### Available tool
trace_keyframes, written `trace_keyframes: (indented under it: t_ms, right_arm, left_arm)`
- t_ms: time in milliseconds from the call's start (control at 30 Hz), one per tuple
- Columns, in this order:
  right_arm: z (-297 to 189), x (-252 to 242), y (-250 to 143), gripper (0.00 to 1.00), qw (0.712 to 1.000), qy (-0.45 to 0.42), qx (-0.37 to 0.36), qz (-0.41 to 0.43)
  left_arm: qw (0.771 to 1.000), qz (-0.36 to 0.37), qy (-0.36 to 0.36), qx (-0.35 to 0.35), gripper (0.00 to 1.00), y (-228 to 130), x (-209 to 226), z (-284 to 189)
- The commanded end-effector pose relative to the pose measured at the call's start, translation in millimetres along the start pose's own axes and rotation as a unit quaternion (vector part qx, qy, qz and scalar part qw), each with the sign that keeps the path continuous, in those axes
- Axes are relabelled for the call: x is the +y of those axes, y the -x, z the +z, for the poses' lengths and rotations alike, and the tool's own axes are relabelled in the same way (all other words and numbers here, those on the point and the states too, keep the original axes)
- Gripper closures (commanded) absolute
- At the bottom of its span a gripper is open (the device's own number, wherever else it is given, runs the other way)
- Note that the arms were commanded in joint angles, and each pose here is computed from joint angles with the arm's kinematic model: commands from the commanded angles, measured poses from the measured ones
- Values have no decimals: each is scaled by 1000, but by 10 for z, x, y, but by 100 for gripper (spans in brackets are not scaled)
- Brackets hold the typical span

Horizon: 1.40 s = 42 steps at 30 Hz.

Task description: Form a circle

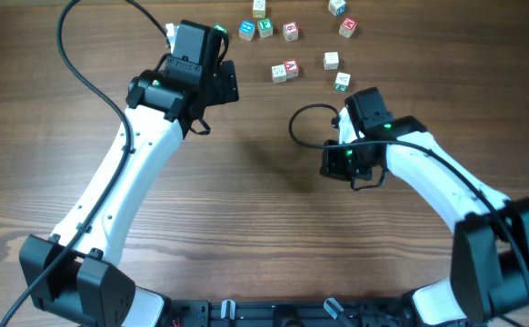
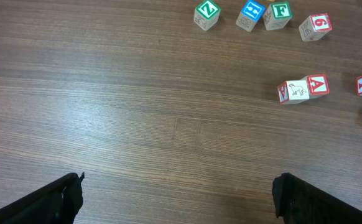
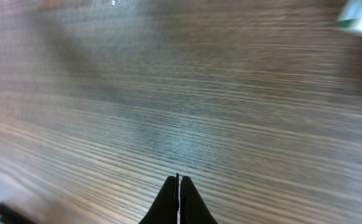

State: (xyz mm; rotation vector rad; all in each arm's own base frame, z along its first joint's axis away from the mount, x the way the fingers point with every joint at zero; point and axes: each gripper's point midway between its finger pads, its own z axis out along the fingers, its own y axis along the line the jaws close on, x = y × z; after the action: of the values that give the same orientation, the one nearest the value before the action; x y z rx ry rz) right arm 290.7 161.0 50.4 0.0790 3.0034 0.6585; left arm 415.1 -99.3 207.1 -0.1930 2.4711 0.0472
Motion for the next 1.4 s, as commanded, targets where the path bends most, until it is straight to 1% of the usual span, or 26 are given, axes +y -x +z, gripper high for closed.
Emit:
trace_keyframes:
  t_ms: [0, 100, 133, 200, 267, 433, 667, 900, 1000, 1067, 1133, 1200, 1267, 1367]
  right_arm:
    - [-232, -121, 82, 96, 997, -53, -55, 32]
    - [-385, -396, 80, 95, 983, -130, -88, 93]
    - [-434, -543, 65, 95, 972, -168, -100, 127]
    - [-513, -733, 47, 96, 953, -218, -122, 175]
    - [-573, -833, 64, 95, 938, -243, -143, 203]
    - [-711, -998, 156, 95, 907, -284, -197, 242]
    - [-818, -1109, 301, 96, 884, -315, -246, 244]
    - [-777, -1110, 427, 95, 882, -307, -262, 244]
    - [-714, -1184, 300, 95, 885, -319, -228, 251]
    - [-552, -1145, 140, 96, 902, -303, -171, 254]
    - [-374, -1037, 47, 95, 929, -274, -114, 220]
    - [-261, -959, -16, 95, 945, -251, -77, 197]
    - [-223, -941, -40, 95, 951, -246, -61, 180]
    - [-218, -955, -12, 95, 955, -251, -59, 147]
  left_arm:
    - [1000, -6, 3, 1, 0, -3, 18, 17]
    - [1000, -6, 2, 1, 0, -3, 17, 17]
    - [1000, -6, 3, 1, 0, -3, 18, 17]
    - [1000, -6, 2, 1, 0, -3, 17, 17]
    - [1000, -6, 2, 1, 0, -3, 17, 17]
    - [1000, -6, 2, 1, 0, -3, 17, 17]
    - [1000, -6, 3, 1, 0, -3, 18, 17]
    - [1000, -6, 3, 1, 0, -3, 18, 17]
    - [1000, -6, 3, 1, 0, -3, 18, 17]
    - [1000, -6, 3, 1, 0, -3, 18, 17]
    - [1000, -6, 3, 1, 0, -3, 18, 17]
    - [1000, -6, 2, 1, 0, -3, 17, 17]
    - [1000, -6, 2, 1, 0, -3, 17, 17]
    - [1000, -6, 3, 1, 0, -3, 18, 17]
